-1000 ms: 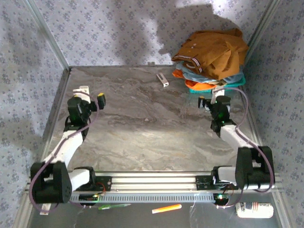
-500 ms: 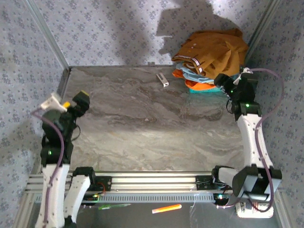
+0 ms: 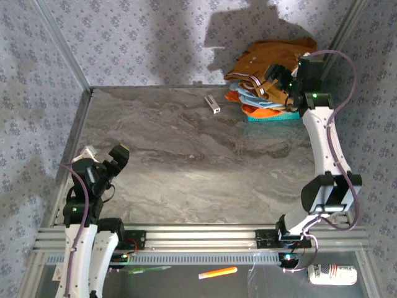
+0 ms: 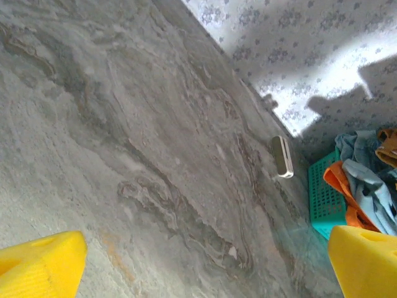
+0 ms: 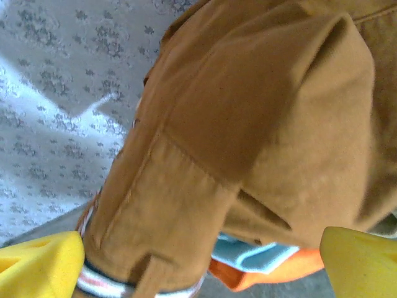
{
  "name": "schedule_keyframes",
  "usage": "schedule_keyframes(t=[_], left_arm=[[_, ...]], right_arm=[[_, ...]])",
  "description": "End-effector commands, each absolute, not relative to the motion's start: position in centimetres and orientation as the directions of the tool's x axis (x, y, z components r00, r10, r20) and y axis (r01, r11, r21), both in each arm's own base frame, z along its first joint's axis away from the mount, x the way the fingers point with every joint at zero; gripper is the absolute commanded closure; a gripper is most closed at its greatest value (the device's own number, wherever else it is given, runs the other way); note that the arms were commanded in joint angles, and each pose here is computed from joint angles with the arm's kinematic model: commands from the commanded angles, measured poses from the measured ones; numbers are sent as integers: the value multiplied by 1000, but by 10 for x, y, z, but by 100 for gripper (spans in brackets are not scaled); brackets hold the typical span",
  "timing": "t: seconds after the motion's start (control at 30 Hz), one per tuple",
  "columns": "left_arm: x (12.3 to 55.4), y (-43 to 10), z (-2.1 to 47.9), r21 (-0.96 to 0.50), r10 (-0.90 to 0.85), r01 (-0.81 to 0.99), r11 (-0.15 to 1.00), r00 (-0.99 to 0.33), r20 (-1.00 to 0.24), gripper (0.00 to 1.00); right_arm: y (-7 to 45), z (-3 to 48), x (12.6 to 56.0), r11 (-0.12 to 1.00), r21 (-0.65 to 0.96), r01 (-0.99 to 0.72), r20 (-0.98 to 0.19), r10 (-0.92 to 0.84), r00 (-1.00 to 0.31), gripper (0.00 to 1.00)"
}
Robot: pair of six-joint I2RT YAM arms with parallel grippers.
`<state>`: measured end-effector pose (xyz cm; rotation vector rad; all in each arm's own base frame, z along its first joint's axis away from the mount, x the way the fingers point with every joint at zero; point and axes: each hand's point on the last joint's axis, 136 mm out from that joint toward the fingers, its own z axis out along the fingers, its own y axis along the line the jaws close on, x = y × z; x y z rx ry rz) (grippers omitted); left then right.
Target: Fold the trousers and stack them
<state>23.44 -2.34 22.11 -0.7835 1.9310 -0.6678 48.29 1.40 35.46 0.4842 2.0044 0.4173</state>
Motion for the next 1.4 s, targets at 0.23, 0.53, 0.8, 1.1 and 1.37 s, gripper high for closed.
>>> schedule_keyframes(t=[0.23, 0.53, 0.8, 1.1, 1.37], left_arm=[[232, -33, 244, -716, -714, -183, 674, -412, -566, 0], [232, -29, 251, -689, -694, -186, 700, -404, -596, 0], [242, -31, 264, -678, -674, -162, 717, -411, -614, 1], [251, -18, 288, -648, -665, -181, 740, -343, -664, 5], [255, -11, 315, -622, -646, -184, 761, -307, -699, 6]], right_arm=[[-4, 303, 554, 755, 568, 328, -592, 651, -475, 0], [13, 314, 560, 772, 577, 268, -590, 620, -516, 100], [52, 412, 508, 852, 518, 73, -764, 499, -408, 100], [109, 514, 422, 914, 377, -150, -912, 339, -230, 100], [185, 564, 326, 891, 233, -390, -972, 199, -127, 100]])
